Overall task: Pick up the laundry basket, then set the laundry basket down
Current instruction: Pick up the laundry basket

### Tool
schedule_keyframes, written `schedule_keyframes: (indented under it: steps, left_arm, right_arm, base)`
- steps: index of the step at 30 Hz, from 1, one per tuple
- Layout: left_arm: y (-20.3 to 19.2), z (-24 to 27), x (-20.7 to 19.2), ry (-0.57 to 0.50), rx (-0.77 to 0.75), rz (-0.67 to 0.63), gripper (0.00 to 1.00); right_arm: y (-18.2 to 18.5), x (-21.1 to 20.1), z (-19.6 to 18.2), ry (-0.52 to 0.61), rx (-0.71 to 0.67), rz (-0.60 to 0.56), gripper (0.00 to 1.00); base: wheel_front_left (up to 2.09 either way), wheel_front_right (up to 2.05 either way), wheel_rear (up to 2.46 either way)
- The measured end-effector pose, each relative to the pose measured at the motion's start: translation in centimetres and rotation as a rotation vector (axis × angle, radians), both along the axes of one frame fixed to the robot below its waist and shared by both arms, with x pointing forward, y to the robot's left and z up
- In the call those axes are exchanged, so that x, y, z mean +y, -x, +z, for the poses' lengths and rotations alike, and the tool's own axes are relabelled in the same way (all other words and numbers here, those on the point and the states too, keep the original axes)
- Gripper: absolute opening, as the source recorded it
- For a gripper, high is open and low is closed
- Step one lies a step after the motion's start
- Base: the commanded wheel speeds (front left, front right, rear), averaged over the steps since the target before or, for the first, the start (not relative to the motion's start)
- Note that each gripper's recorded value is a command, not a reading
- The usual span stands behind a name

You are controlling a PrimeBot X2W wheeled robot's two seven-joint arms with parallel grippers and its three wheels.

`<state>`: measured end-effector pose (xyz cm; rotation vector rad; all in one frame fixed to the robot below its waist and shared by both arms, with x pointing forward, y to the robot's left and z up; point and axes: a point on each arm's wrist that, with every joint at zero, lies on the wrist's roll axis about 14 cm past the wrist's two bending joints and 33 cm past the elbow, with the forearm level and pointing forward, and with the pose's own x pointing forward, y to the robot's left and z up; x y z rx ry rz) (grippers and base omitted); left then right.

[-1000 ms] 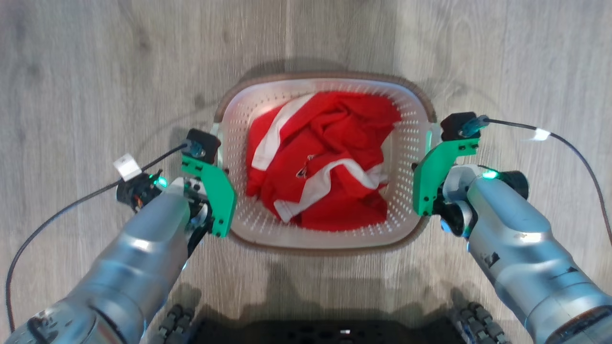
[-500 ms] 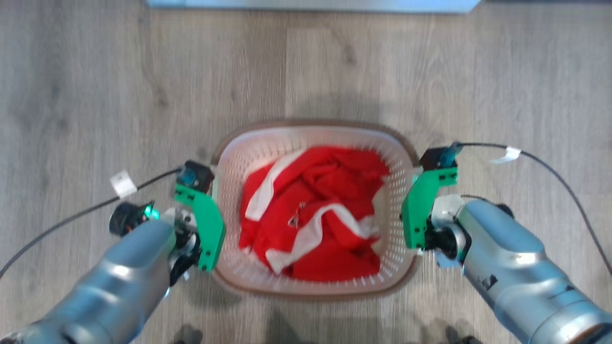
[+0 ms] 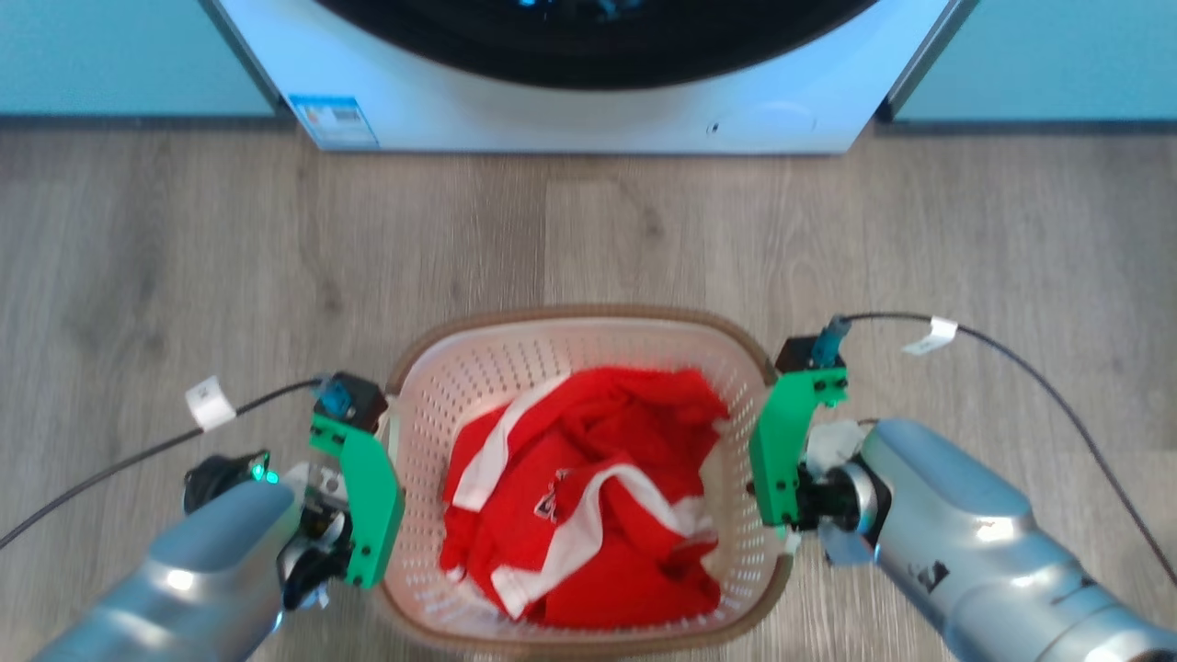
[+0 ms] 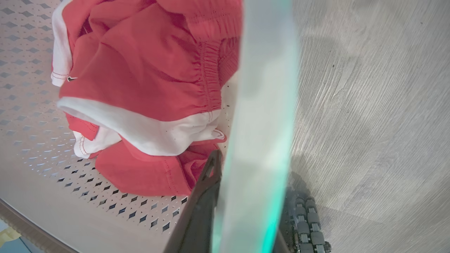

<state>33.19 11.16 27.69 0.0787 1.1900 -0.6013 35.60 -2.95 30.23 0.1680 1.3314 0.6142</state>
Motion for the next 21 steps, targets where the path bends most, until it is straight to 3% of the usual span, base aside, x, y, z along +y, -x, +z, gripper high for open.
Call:
schedule_keyframes:
  steps: [9,21]
  left_arm:
    - [1.7,3.1,0.9,0.017,-0.048,-0.014,0.00]
    - [4.8,6.2,2.2,0.038,-0.074,0.073,0.00]
  right_arm:
    - [2.2,0.4,3.3,-0.023,-0.016,0.012,0.00]
    - [4.7,1.4,6.2,-0.044,-0.058,0.053,0.00]
  base:
    - [0.00,0.00,0.00]
    - [0.00,0.00,0.00]
